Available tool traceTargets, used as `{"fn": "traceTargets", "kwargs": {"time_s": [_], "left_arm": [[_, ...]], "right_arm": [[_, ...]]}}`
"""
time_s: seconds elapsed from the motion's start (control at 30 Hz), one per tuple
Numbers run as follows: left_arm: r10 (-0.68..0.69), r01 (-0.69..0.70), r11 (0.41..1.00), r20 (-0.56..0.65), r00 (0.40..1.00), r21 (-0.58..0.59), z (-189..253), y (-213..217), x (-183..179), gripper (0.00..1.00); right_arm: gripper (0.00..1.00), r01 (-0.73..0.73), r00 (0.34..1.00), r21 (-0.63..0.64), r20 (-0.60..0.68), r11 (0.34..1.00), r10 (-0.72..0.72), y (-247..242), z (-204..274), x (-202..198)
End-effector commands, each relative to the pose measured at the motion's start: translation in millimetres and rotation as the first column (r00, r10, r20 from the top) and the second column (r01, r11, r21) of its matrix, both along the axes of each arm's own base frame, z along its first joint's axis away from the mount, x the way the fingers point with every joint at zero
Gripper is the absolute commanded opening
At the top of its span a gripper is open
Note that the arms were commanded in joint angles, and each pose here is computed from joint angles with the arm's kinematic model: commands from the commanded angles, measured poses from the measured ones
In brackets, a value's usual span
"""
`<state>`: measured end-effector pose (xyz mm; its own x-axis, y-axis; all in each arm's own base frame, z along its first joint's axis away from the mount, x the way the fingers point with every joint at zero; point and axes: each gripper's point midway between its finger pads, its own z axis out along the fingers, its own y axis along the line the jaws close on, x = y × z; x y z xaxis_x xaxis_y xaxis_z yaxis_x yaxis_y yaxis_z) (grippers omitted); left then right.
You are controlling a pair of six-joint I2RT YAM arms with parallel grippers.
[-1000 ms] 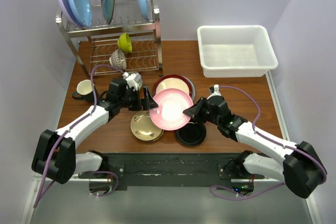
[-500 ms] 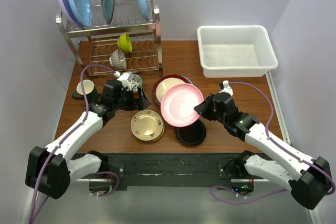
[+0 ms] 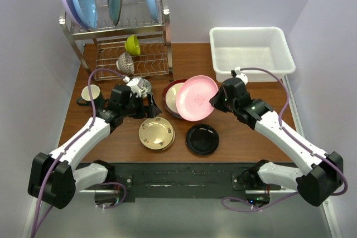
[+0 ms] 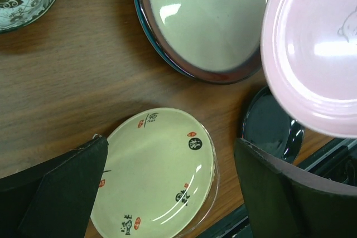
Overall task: Place the plates into the plastic bin on the countertop
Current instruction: Place the plate in the plastic bin.
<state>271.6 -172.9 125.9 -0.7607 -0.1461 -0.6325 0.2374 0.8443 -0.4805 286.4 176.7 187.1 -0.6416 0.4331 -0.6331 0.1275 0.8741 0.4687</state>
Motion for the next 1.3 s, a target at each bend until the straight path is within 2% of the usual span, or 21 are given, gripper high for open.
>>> {"fn": "traceTargets", "kwargs": {"time_s": [0.0,0.2,0.37,0.63,1.23,1.27], "left_arm": [[-0.045,0.045,0.999,0.009,0.999,-0.002,-0.1,-5.5,0.2,1.0],[-0.057,0.057,0.998,-0.022,0.998,0.022,-5.2,-5.1,1.1,1.0],[-0.069,0.069,0.997,0.01,0.998,0.027,3.8,-5.6,4.4,1.0],[-0.09,0.089,0.994,0.019,0.996,0.064,9.3,-2.8,6.0,1.0],[-0.12,0.12,0.985,-0.004,0.993,0.125,0.5,4.8,-0.8,1.0],[-0.122,0.122,0.984,-0.01,0.992,0.129,-1.2,5.4,-1.9,1.0]], "right_arm": [[0.0,-0.002,0.998,0.014,0.066,1.0,0.001,-3.2,33.5,25.4],[0.0,0.01,0.998,0.051,0.063,0.999,-0.013,-17.0,48.9,64.5],[0.0,0.02,0.997,0.043,0.079,0.999,-0.024,-24.5,70.2,89.9],[0.0,0.063,0.993,0.158,0.088,0.986,-0.077,-46.9,85.5,127.9],[0.0,0.187,0.976,0.259,0.065,0.948,-0.21,-111.8,76.6,199.9],[0.0,0.213,0.97,0.256,0.06,0.943,-0.235,-125.8,75.0,203.8]]}}
